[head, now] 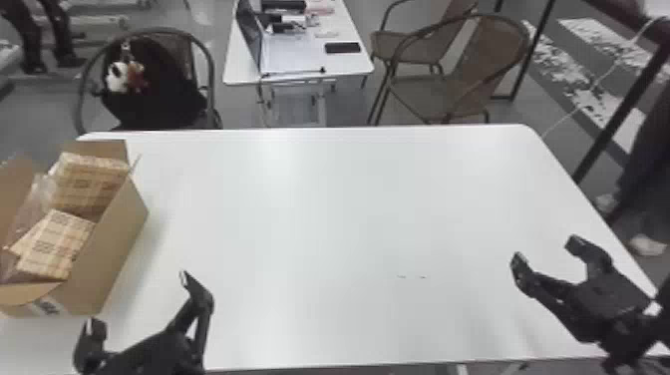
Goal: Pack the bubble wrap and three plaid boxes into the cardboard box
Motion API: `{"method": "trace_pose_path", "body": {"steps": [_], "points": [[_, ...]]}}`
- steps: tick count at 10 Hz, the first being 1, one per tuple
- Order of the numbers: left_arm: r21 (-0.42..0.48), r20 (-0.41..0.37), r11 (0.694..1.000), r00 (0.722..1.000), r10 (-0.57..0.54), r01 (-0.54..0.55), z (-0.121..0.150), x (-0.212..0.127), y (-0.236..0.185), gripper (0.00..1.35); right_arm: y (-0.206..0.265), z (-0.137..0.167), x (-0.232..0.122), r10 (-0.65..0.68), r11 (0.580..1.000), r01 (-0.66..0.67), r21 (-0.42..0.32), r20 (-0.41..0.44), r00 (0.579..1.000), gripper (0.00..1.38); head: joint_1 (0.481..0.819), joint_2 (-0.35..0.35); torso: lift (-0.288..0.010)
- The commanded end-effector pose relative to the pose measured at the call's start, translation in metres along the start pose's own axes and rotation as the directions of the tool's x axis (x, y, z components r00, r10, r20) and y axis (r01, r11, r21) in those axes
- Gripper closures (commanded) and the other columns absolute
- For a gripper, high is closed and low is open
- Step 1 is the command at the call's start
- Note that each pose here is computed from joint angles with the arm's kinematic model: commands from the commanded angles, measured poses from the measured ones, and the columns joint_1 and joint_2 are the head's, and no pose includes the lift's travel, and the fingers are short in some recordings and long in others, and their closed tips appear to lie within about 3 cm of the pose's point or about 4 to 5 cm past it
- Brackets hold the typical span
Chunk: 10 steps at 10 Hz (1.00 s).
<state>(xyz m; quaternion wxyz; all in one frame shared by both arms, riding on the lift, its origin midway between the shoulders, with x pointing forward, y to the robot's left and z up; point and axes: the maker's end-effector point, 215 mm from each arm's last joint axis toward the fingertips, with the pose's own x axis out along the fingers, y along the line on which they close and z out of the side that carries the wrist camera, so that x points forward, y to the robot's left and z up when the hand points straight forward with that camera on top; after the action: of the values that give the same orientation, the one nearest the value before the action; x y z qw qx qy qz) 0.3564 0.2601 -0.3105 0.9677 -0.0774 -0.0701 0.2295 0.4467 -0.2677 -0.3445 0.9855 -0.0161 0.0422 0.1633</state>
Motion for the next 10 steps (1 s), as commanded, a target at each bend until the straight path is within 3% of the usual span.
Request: {"method": "trace_pose_path", "body": {"steps": [1, 2, 3, 10], "points": [[0.088, -0.160, 0.995, 0.987, -0.023, 0.037, -0.044, -0.054, 0.018, 0.09, 0.017, -0.020, -0.024, 0.016, 1.000, -0.015, 0.012, -0.076, 0.997, 0.30, 0.695, -0.009, -0.148], [0.145, -0.249, 0.989, 0.969, 0.004, 0.034, -0.059, -0.082, 0.036, 0.09, 0.028, -0.039, -0.038, 0.020, 1.000, -0.017, 0.019, -0.132, 0.991, 0.30, 0.695, -0.017, -0.148], [0.151, -0.234, 0.988, 0.972, 0.018, 0.018, -0.054, -0.081, 0.038, 0.09, 0.034, -0.047, -0.042, 0.018, 1.000, -0.014, 0.027, -0.157, 0.987, 0.30, 0.695, -0.020, -0.148], [0.129, -0.236, 0.991, 0.972, 0.000, 0.031, -0.055, -0.082, 0.019, 0.10, 0.031, -0.030, -0.030, -0.025, 0.999, 0.021, -0.027, -0.170, 0.985, 0.32, 0.695, -0.009, -0.148]]}}
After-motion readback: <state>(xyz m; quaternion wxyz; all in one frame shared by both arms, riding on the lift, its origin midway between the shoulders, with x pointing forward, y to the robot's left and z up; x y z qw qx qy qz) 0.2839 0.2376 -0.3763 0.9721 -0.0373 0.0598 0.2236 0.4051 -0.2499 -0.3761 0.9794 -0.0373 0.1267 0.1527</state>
